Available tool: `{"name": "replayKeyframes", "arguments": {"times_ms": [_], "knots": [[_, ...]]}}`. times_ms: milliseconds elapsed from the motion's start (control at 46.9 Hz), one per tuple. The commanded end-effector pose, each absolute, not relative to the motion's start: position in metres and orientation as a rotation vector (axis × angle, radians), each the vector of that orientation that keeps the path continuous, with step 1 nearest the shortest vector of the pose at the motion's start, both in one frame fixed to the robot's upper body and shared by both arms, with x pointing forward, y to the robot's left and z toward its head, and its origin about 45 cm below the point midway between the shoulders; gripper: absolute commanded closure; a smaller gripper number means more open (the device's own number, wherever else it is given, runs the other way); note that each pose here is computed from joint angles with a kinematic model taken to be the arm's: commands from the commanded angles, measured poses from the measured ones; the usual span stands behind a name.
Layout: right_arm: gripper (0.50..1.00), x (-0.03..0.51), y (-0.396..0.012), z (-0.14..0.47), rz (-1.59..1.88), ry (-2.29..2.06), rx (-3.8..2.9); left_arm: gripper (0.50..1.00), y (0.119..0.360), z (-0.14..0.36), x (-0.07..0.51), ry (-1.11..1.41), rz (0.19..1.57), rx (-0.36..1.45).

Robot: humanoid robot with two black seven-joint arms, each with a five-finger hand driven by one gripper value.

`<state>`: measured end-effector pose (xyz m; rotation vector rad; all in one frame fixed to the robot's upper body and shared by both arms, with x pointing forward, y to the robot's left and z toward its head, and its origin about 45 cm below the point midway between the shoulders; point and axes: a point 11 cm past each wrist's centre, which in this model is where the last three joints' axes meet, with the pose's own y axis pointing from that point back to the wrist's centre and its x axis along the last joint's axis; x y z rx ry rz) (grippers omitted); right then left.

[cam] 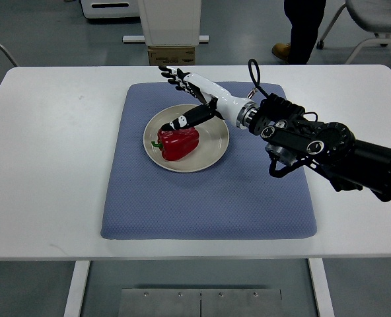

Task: Place red pepper on plate with right hand

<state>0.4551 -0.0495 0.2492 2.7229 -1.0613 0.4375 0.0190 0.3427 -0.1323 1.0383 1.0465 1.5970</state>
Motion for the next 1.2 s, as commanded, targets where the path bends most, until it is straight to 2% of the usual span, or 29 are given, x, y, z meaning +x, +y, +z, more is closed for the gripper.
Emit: {"name": "replayKeyframes", "arguments": {"times_ms": [0, 171, 534, 768, 939, 1174], "knots": [[0.500, 0.452, -0.053, 0.239, 0.373, -1.104, 2.735, 0.500, 0.343, -0.132, 0.019, 1.047, 1.597, 1.039], [0.500, 0.450, -0.063, 0.225, 0.274, -1.208, 2.744, 0.500, 0.343, -0.132, 0.019, 1.047, 1.597, 1.039], [0.500, 0.471, -0.100, 0.241, -0.440, -1.702, 2.866, 0.500, 0.343, -0.132, 0.019, 1.047, 1.597, 1.039], [0.500, 0.477, -0.119, 0.230, -0.826, -1.883, 2.797, 0.500, 0.343, -0.132, 0.019, 1.047, 1.597, 1.039], [0.500, 0.484, -0.147, 0.216, -0.891, -2.025, 2.695, 0.500, 0.343, -0.132, 0.019, 1.047, 1.597, 1.039], [0.500, 0.494, -0.231, 0.198, -0.775, -2.238, 2.499, 0.500, 0.343, -0.132, 0.019, 1.047, 1.597, 1.039]]}}
